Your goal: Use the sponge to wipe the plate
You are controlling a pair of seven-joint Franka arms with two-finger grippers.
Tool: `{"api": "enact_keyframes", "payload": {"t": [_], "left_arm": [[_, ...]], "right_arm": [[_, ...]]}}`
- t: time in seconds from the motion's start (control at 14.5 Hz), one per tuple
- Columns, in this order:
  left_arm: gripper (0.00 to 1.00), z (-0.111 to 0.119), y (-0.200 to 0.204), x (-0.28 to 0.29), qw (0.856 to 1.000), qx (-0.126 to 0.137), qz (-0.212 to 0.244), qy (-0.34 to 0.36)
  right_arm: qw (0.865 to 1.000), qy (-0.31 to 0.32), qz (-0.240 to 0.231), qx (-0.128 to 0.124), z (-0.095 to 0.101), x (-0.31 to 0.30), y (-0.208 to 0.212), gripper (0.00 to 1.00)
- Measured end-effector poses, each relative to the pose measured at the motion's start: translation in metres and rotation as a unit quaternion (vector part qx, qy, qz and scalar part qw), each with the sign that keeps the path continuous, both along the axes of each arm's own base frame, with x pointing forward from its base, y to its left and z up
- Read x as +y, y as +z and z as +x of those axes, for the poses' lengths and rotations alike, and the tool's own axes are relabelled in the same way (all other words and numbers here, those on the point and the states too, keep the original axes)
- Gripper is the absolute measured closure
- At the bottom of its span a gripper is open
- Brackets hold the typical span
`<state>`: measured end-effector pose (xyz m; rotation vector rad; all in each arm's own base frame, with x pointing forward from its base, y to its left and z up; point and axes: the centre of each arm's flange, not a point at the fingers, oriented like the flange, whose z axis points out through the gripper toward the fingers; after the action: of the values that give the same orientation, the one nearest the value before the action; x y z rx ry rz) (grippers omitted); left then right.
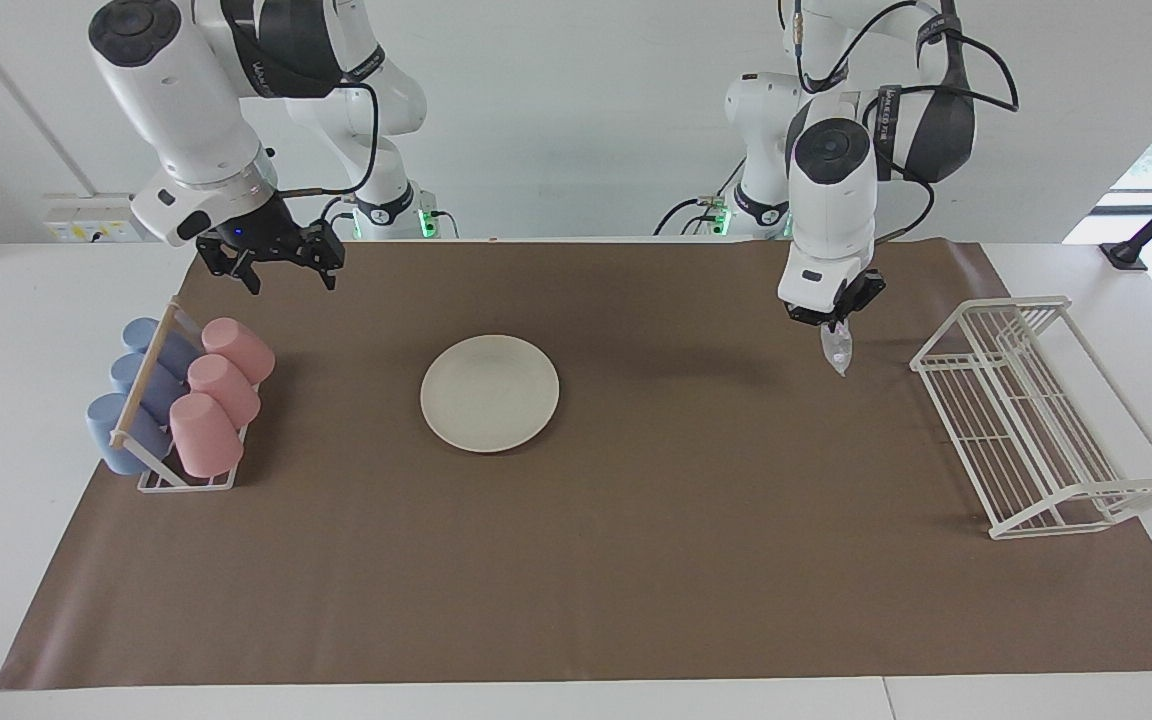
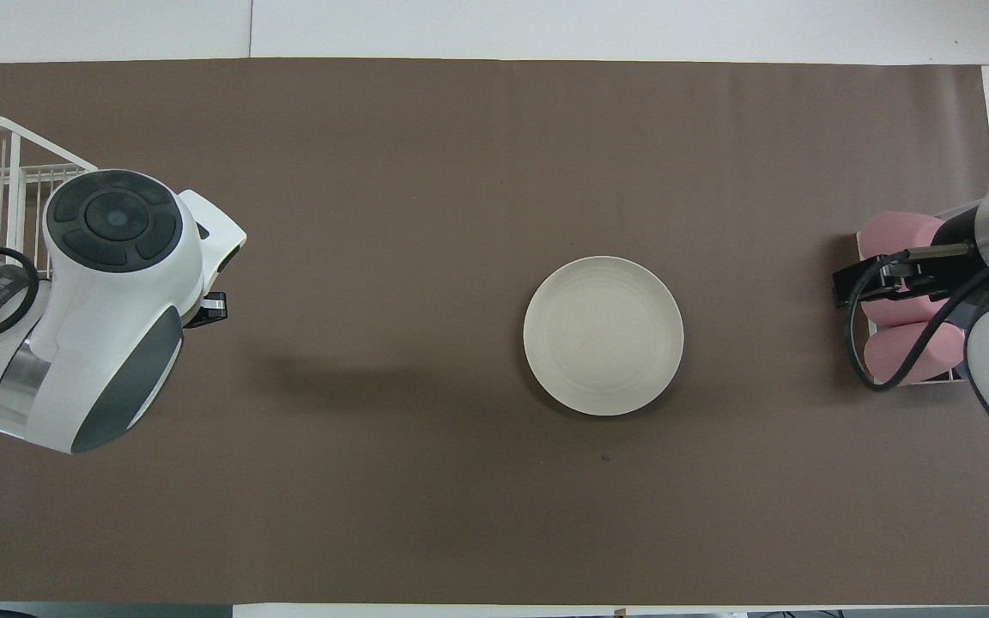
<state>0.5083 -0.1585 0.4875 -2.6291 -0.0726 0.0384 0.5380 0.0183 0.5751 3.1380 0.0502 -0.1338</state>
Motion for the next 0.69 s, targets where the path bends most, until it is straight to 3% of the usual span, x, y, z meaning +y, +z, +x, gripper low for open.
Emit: {"api": "enact_keyframes", "payload": {"t": [0.34,0.69], "left_arm": [[0.95,0.019,0.010,0.006,0.986,-0.010,0.164,-0.023],[0.95,0.049,-0.006,0.021,0.949,-0.037,0.306,-0.065]], "right_arm": [[1.000,-0.001,0.000,-0.007,0.001,-0.002,0.007,0.00],[1.000,-0.007,0.000,-0.008,0.001,-0.008,0.009,0.00]]}}
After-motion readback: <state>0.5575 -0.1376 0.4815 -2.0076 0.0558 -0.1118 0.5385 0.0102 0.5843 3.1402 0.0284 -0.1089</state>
